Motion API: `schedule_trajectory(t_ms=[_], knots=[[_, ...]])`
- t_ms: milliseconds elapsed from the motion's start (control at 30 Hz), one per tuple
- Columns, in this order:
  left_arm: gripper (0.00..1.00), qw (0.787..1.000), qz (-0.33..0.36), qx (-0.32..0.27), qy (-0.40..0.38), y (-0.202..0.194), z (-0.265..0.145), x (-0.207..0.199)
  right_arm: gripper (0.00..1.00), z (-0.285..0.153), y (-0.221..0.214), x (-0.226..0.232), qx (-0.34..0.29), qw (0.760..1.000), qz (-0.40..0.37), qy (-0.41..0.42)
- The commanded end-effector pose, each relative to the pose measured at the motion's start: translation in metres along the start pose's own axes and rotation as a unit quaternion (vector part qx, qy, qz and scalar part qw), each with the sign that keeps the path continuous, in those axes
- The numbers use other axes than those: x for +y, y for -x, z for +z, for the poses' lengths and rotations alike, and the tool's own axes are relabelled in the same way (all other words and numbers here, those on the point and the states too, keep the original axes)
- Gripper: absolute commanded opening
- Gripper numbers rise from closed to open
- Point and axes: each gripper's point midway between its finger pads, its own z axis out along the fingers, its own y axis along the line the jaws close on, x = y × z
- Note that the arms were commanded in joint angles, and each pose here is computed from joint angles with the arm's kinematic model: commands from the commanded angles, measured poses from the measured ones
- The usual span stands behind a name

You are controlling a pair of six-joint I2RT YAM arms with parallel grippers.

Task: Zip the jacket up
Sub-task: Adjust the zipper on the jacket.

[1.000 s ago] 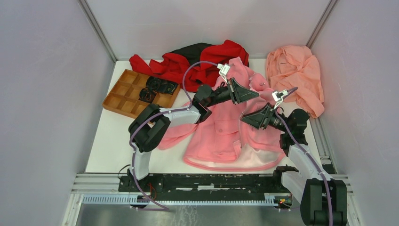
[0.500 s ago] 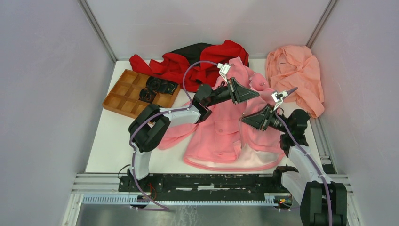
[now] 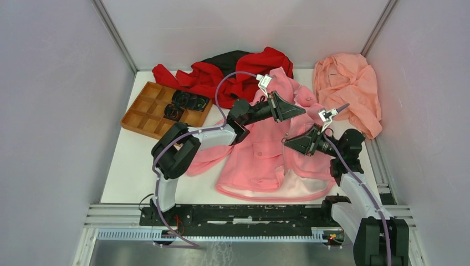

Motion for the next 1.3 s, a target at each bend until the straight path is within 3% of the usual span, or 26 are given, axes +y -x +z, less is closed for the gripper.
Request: schedule_trajectory(t_ms=[0, 633, 1267], knots=[[0.02, 0.998, 0.03, -0.027, -0.056, 0.028, 0.009, -0.044, 0.28, 0.001, 0.002, -0.002, -0.001, 1.0, -0.024, -0.006], [0.02, 0.997, 0.031, -0.027, -0.061, 0.03, 0.01, -0.046, 0.31, 0.003, 0.014, 0.024, -0.048, 0.996, -0.056, 0.045], [0.02, 0.997, 0.031, -0.031, -0.06, 0.031, 0.012, -0.046, 0.29, 0.009, 0.011, 0.008, -0.077, 0.996, -0.045, 0.01]])
